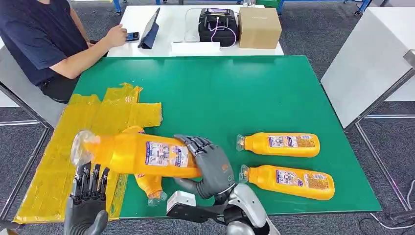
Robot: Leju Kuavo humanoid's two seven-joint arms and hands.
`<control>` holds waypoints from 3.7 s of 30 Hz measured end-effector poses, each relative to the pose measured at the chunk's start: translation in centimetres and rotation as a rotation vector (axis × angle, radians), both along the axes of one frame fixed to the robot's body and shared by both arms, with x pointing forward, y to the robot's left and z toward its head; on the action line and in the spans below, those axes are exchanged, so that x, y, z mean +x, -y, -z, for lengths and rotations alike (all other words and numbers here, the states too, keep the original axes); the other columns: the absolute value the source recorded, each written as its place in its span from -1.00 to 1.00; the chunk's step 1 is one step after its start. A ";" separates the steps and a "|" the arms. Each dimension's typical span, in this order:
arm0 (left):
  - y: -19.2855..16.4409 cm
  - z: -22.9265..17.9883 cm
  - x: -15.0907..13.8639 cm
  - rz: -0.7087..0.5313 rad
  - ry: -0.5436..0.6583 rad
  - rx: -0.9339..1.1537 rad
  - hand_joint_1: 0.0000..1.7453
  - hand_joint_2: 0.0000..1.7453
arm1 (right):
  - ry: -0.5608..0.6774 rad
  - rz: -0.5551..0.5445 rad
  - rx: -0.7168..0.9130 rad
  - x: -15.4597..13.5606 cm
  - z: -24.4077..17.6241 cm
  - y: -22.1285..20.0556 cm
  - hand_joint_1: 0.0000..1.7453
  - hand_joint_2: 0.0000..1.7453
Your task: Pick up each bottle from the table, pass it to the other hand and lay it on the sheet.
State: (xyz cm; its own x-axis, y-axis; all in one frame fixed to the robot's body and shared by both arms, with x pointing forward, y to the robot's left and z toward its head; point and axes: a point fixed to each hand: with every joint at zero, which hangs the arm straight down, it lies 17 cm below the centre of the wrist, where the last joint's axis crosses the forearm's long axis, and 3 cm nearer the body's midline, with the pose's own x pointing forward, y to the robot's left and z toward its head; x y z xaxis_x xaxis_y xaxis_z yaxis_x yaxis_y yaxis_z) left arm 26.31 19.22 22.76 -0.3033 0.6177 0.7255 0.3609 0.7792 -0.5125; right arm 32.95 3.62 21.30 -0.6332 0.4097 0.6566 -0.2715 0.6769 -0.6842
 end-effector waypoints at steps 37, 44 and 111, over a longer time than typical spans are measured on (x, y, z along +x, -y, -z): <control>6.0 1.6 -2.0 0.159 -0.032 0.066 1.00 1.00 | 0.023 -0.346 -0.208 -8.5 5.4 -7.1 1.00 1.00; 5.8 1.8 -2.0 0.141 -0.032 0.062 1.00 1.00 | 0.031 -0.333 -0.218 -8.6 5.6 -6.9 1.00 1.00; -13.7 21.7 14.6 -0.398 -0.282 2.042 -1.00 -1.00 | -0.246 0.146 -0.647 -4.6 9.4 31.5 -1.00 1.00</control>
State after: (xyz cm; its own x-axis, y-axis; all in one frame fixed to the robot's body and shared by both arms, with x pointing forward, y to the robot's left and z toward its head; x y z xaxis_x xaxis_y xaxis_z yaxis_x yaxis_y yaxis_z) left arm 40.93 32.90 1.07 0.0271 -0.9857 0.1665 0.1558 0.1687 0.9733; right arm 28.37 -27.84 11.92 -0.4066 0.8354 0.3699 -0.4078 0.1964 -0.8917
